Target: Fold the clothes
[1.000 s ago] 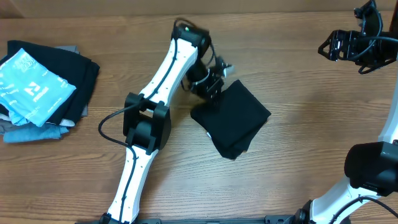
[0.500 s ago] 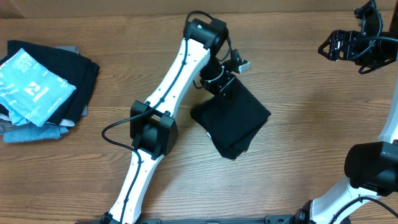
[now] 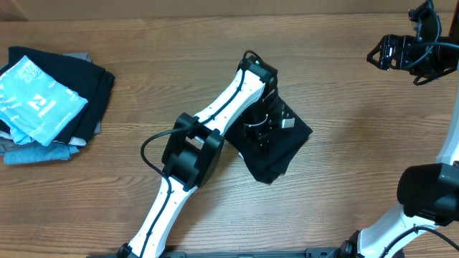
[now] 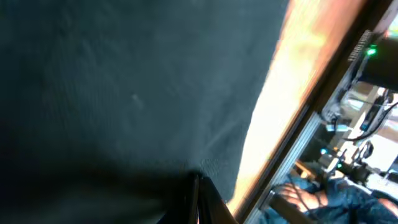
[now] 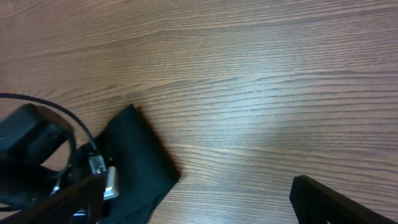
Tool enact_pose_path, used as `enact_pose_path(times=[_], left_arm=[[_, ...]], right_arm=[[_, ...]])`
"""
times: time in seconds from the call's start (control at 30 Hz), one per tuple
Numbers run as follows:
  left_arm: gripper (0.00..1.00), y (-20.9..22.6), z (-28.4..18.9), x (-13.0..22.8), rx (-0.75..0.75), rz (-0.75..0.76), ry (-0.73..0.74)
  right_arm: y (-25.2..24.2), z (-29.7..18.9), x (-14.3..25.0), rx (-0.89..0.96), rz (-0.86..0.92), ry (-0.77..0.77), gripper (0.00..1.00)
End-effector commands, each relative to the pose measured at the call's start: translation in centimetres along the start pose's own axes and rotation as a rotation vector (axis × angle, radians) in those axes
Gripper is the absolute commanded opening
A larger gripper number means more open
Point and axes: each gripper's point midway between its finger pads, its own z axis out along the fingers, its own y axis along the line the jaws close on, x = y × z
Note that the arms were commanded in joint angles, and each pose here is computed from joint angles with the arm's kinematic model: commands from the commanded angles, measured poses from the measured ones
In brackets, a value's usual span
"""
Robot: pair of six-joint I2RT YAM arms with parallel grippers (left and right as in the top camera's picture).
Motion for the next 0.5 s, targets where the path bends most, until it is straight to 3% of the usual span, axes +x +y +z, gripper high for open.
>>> enact_pose_path(times=[0.0, 0.2, 0.47], left_arm=[[0.04, 1.0, 2.1, 0.3, 0.028, 0.071, -0.006], [0.04, 2.5, 4.4, 1.2, 0.038, 0.048, 0.011], [0.05, -1.5, -5.5, -1.8, -0.043, 0.138, -0.153]], right_arm=[[0.0, -0.1, -0.1, 0.003, 0.004, -0.005, 1.00], [0.0, -0.1, -0.1, 0.003, 0.004, -0.005, 1.00], [0.0, -0.1, -0.1, 0.003, 0.004, -0.004, 1.00]])
